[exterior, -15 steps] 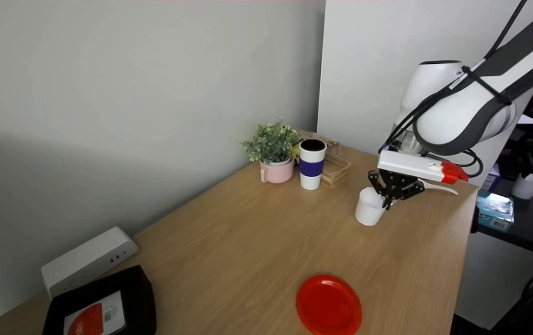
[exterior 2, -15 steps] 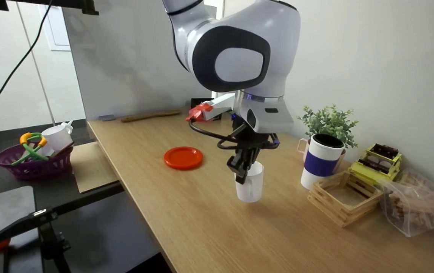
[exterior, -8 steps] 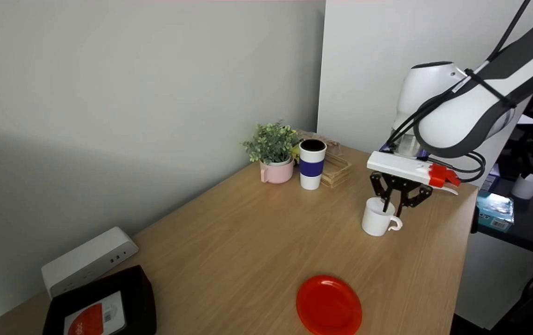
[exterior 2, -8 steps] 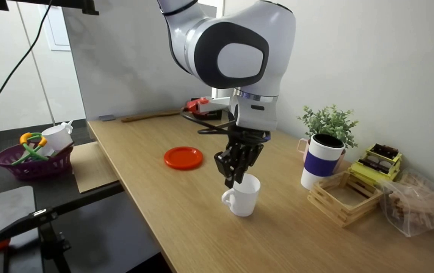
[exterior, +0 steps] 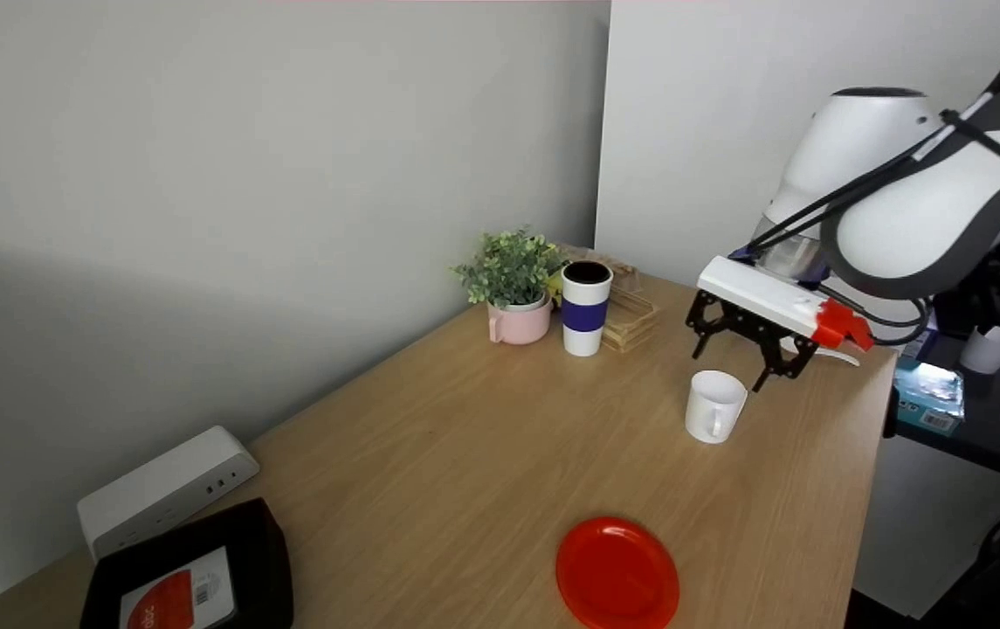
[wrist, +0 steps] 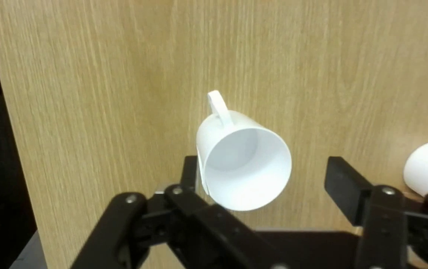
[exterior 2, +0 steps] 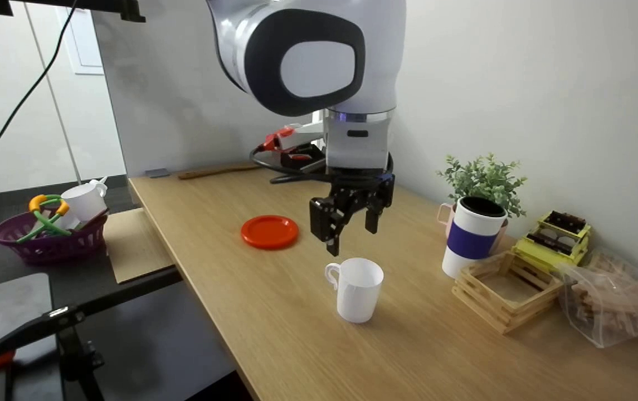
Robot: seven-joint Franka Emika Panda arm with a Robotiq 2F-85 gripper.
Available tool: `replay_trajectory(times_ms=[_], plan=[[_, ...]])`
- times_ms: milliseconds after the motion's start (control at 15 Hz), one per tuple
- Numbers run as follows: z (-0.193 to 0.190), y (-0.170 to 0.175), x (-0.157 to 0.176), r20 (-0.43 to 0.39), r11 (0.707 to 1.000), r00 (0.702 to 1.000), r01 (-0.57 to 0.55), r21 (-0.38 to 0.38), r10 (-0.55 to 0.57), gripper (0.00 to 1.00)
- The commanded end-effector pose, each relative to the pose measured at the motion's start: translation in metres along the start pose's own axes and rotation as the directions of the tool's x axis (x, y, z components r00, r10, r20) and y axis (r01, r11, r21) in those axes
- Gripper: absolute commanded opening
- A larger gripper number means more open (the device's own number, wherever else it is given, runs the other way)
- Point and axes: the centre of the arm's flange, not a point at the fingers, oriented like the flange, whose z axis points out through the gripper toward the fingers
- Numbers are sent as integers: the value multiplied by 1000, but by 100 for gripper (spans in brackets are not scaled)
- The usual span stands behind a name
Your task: Pick the cup on the plate and put it on the table
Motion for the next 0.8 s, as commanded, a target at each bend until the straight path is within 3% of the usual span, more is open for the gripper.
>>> replay_trajectory(times_ms=[0,267,333,400,733], plan=[[-37,55,-14,-47,987,999,-10,158,18,100],[-55,97,-23,-70,957,997,-5,289,26,100],[-54,103,-24,-65,957,998,12,290,7,100],[-36,79,-16,-63,964,998,6,266,11,100],[-41,93,-20,-58,961,998,11,275,5,100]])
